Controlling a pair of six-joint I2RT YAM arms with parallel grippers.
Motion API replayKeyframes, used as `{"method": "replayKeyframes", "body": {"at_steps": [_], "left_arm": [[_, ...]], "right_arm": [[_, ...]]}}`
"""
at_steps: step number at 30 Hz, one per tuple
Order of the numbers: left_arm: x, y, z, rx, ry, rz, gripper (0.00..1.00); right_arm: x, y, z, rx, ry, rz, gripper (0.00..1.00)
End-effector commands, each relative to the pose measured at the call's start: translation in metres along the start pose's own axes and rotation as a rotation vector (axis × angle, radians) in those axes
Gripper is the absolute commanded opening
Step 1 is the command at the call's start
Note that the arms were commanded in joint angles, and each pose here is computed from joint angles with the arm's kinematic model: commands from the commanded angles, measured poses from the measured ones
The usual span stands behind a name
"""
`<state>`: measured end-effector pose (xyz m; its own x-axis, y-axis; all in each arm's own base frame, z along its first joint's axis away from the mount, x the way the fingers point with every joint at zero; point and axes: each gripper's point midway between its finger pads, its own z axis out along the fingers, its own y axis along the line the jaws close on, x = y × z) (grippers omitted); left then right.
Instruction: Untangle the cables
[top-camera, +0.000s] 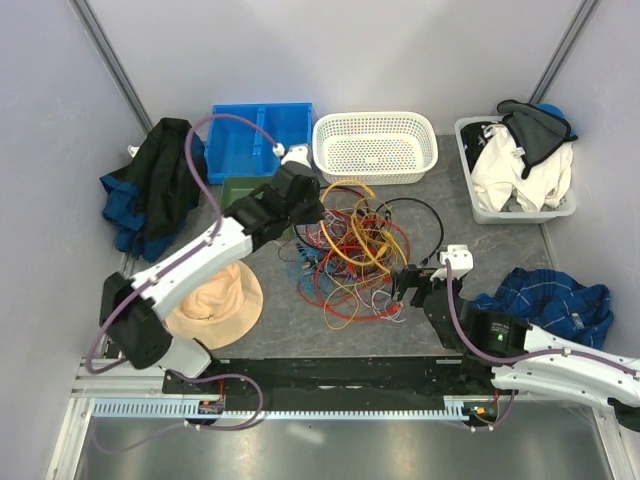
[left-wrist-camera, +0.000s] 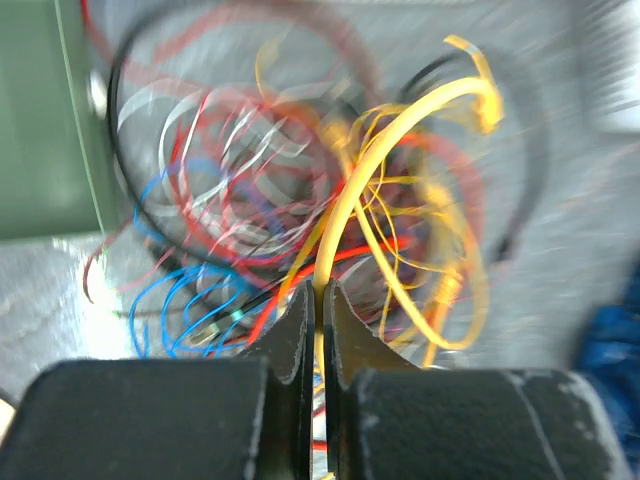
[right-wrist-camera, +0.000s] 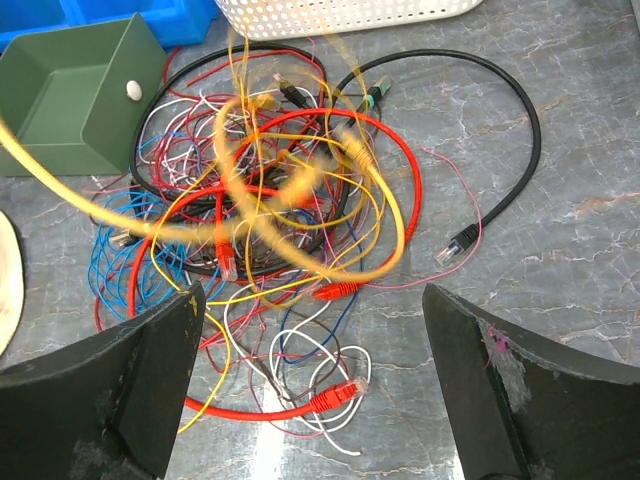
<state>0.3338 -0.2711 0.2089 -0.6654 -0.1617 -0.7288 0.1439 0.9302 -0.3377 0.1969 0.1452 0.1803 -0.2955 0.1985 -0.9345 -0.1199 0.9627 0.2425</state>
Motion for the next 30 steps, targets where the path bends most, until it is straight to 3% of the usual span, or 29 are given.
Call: {"method": "replayKeyframes", "body": {"at_steps": [1,16,23,30], "left_arm": [[-0.060,-0.023,-0.058,0.095,-0.151,0.044,0.02],[-0.158,-0.038,-0.140,0.102,-0.405,0.114,0.02],[-0.139,-0.056,-0.115,0.148,-0.271,0.190,0.02],[-0.128,-0.066,-0.129,0.223,-0.235,0.317,0.02]], "right_arm": [[-0.023,0.012,-0.005,-0.038,-0.034,0.058,0.98],[-0.051,0.005,-0.022,-0.084,-0.084,0.130,0.96],[-0.067,-0.009,-0.034,-0.097,-0.127,0.195,0.96],[-0.080,-0.023,-0.039,-0.065,-0.185,0.233,0.97]]}}
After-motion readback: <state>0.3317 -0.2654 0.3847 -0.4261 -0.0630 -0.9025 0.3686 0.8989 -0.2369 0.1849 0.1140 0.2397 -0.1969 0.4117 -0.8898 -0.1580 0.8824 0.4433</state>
